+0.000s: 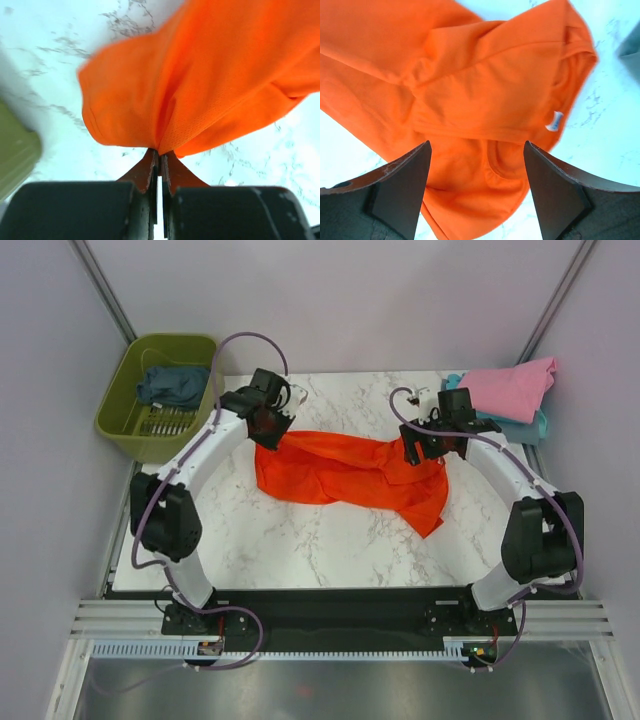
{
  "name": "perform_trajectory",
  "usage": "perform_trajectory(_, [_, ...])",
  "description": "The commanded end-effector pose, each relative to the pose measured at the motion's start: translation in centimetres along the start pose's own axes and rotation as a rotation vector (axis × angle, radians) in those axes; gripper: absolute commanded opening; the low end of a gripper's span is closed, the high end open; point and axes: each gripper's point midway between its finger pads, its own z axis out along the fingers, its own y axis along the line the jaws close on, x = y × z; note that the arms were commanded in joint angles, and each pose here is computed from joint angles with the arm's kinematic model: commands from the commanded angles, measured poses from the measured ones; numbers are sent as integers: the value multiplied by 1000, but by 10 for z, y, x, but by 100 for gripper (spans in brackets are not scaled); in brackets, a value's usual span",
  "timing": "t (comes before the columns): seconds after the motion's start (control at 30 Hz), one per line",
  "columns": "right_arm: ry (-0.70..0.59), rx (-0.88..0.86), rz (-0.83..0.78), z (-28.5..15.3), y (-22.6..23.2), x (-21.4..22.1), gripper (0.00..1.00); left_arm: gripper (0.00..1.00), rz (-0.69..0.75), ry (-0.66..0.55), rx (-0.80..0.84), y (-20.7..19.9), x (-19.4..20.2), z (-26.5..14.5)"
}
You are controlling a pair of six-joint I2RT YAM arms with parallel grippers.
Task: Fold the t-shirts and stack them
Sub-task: Flatten the tshirt out
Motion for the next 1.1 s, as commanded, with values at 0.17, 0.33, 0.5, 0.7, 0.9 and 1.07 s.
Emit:
perform_trajectory(0.17, [-165,79,-36,-57,-7,-45,84,2,289,-226,-11,5,-13,-117])
perform_trajectory(0.33, [-144,35,-35,-70,5,-35,85,3,530,-156,109,-11,24,-159])
perform_trajectory(0.5, [-51,-59,-24,-41,19,-4,84,3,540,16,185,-17,60,-114])
perform_trajectory(0.7, [40,-251,53,-3,43,1,77,3,404,137,248,-27,72,-58])
perform_trajectory(0.9, [140,-343,124,36,40,8,69,3,339,124,265,-32,64,-45])
perform_trajectory(1.07, [188,-360,144,57,35,15,64,4,316,146,259,-31,66,-39])
